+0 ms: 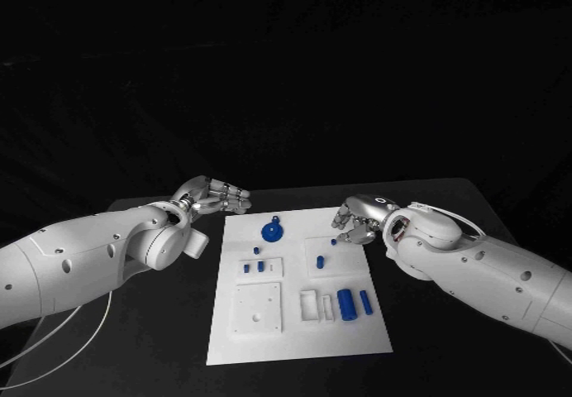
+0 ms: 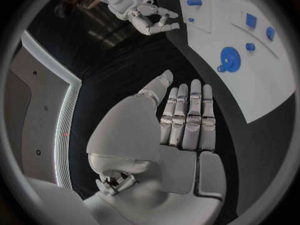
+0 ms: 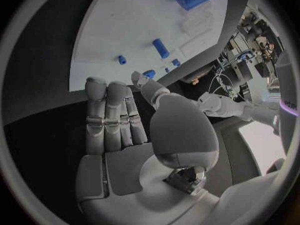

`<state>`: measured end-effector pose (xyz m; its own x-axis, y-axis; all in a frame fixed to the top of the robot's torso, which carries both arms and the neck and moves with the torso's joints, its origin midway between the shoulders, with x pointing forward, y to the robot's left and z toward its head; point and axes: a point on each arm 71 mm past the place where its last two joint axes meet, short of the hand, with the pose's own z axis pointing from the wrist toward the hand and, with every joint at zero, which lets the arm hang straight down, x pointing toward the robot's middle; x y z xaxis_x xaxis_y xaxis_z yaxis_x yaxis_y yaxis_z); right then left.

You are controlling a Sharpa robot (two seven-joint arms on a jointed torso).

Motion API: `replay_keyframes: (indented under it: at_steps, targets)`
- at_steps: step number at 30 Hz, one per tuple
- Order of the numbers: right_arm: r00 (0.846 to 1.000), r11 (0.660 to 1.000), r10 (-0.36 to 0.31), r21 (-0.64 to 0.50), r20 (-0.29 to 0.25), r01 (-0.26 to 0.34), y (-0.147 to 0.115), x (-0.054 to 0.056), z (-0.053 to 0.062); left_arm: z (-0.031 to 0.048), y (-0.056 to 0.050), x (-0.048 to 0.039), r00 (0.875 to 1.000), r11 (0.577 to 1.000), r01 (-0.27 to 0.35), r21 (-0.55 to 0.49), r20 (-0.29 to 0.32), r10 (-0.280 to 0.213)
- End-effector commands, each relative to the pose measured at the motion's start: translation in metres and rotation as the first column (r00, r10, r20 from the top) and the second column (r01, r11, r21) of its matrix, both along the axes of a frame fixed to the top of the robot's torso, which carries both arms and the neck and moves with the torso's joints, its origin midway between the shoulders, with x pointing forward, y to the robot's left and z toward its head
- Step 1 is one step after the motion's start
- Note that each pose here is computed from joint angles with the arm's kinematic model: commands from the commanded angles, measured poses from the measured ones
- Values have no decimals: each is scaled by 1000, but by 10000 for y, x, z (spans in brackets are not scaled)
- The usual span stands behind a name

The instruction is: Assemble the parts on the task board

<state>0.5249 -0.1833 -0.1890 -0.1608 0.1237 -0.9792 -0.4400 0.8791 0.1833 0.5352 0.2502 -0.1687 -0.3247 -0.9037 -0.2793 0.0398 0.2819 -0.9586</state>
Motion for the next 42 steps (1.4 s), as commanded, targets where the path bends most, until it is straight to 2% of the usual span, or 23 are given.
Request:
replay_keyframes:
  at_steps: [1,9,22,42]
  targets:
    - [999,994,7,-113,41,-2,59,-24,-40,65,-8,-8,999,994,-32,-103,29,35]
    - [998,982,-4,-188,70,17,155,-40,-177,80,-30,-19,999,991,-35,-130,29,39]
    - [991,972,-16,-232,131,46,249,-32,-268,87,-45,-27,999,990,-29,-140,30,33]
    - [994,970,0,-242,106,26,332,-21,-374,92,-37,-24,999,990,-30,-139,25,33]
